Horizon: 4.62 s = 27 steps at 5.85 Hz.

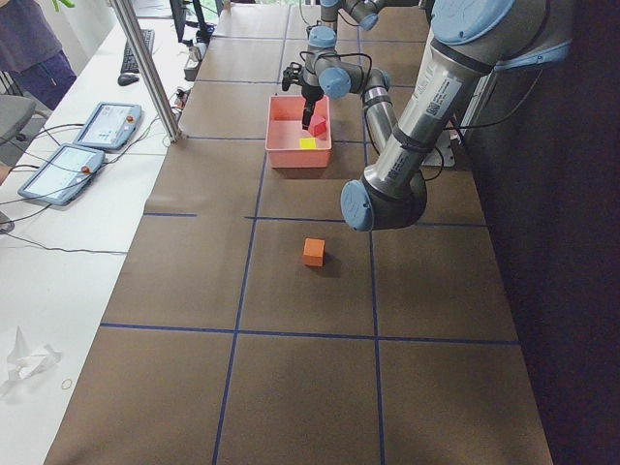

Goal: Place blocks into pink bin with both arms

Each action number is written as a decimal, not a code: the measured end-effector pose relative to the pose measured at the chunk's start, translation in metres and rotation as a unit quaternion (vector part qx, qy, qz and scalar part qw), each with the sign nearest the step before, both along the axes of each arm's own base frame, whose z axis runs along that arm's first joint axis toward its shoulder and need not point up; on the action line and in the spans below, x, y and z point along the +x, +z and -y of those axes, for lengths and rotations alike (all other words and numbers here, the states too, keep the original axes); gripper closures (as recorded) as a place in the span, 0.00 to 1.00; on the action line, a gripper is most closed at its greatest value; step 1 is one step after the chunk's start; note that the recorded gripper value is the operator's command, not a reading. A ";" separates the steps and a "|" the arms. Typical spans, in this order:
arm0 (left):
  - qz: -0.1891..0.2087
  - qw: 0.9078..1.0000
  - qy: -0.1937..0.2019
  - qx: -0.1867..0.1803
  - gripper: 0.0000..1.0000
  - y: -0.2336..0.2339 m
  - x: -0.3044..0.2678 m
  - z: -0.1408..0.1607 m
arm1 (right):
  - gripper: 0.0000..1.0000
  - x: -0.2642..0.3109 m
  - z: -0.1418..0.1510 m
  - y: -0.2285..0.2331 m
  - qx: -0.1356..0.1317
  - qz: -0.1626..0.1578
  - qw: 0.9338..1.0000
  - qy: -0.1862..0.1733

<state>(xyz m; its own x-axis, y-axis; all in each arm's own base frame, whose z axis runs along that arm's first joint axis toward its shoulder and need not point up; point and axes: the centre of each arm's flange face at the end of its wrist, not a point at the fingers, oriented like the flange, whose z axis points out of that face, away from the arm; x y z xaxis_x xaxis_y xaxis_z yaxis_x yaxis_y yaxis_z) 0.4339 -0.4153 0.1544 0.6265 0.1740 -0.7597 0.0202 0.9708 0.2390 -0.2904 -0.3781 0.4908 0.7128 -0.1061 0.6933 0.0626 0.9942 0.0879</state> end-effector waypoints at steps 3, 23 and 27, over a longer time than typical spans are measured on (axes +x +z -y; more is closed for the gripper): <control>0.033 0.990 0.101 0.091 0.00 0.052 -0.060 0.017 | 0.77 -0.050 0.054 -0.151 -0.025 0.012 0.999 0.026; 0.022 0.999 0.026 -0.002 0.58 0.356 -0.144 -0.008 | 0.00 -0.188 0.070 -0.307 -0.069 0.020 0.992 0.105; 0.027 0.999 0.008 -0.028 0.58 0.094 -0.085 0.053 | 0.00 -0.068 0.107 -0.245 -0.003 0.016 0.999 0.047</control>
<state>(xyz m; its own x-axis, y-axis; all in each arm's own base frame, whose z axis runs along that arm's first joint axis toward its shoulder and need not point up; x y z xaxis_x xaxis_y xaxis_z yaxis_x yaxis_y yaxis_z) 0.3490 -0.4681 0.2489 0.6644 0.1428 -0.7336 -0.0077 0.9828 0.1843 -0.3584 -0.4847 0.2458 0.6967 -0.0356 0.7165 -0.0329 0.9961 0.0814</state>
